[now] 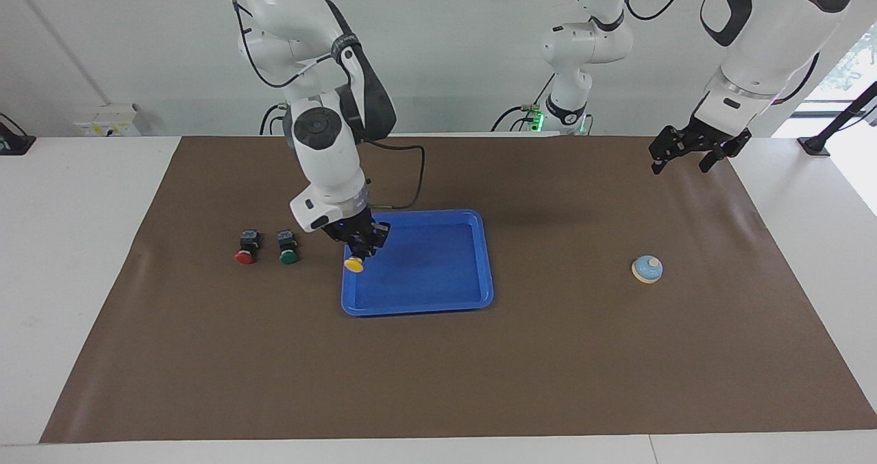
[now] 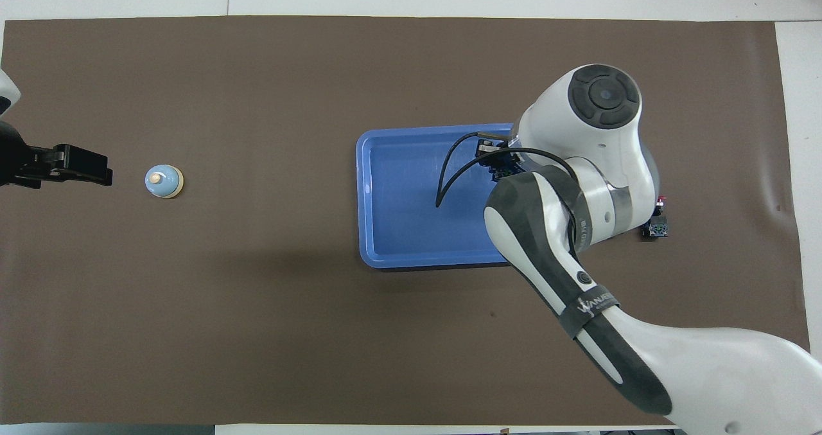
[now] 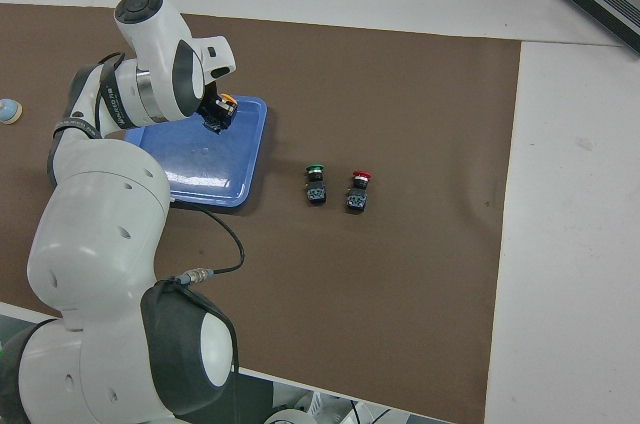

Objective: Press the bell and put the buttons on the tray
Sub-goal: 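Carry the yellow button into the tray and release it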

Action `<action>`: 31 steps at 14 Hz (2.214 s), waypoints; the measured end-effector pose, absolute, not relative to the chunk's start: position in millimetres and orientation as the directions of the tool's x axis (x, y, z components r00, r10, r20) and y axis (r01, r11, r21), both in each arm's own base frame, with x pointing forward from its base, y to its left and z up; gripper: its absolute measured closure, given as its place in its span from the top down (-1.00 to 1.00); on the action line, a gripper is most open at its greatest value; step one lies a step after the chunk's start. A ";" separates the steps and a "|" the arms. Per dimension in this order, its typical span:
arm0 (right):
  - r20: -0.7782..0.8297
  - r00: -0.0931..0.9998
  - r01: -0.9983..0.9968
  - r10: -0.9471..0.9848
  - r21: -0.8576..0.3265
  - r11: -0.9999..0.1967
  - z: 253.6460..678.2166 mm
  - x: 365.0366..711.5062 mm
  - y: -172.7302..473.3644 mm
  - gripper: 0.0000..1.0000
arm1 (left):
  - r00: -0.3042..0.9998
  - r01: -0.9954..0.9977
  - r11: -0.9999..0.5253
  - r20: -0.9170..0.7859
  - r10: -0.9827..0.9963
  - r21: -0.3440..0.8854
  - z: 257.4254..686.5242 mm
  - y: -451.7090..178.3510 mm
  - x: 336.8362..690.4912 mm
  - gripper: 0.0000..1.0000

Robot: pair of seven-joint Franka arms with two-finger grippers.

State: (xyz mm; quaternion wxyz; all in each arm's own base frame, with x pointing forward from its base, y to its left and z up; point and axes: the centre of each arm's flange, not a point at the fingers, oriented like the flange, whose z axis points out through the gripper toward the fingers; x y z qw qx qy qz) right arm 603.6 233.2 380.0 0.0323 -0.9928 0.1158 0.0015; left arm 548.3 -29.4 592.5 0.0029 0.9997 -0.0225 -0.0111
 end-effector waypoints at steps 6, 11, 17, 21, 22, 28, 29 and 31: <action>-0.073 0.988 -0.135 -0.132 -0.024 -0.991 318.8 596.7 241.9 -0.17 | 0.999 -0.045 -0.999 -0.022 -0.045 0.006 592.5 -29.4 548.3 1.00; -0.104 0.994 0.036 0.039 -0.022 -0.999 316.2 580.7 253.4 -0.17 | 0.999 -0.045 -0.999 -0.022 -0.045 0.006 592.5 -29.4 548.3 1.00; -0.141 0.985 0.099 0.101 -0.016 -0.995 299.2 567.5 239.8 -0.17 | 0.999 -0.045 -0.999 -0.022 -0.045 0.006 592.5 -29.4 548.3 1.00; -0.126 0.988 0.087 0.088 -0.017 -0.996 307.7 569.3 232.1 0.36 | 0.999 -0.045 -0.999 -0.022 -0.045 0.006 592.5 -29.4 548.3 1.00; -0.110 0.991 0.069 0.071 -0.021 -0.997 319.2 573.9 222.3 0.56 | 0.999 -0.045 -0.999 -0.022 -0.045 0.006 592.5 -29.4 548.3 1.00; -0.076 0.997 0.005 0.008 -0.047 -0.999 438.9 588.4 85.6 1.00 | 0.999 -0.045 -0.999 -0.022 -0.045 0.006 592.5 -29.4 548.3 1.00; -0.080 0.997 0.006 0.010 -0.051 -0.999 444.5 587.7 54.7 1.00 | 0.999 -0.045 -0.999 -0.022 -0.045 0.006 592.5 -29.4 548.3 1.00; -0.093 0.996 -0.004 0.002 -0.059 -0.998 433.4 582.8 -6.3 1.00 | 0.999 -0.045 -0.999 -0.022 -0.045 0.006 592.5 -29.4 548.3 1.00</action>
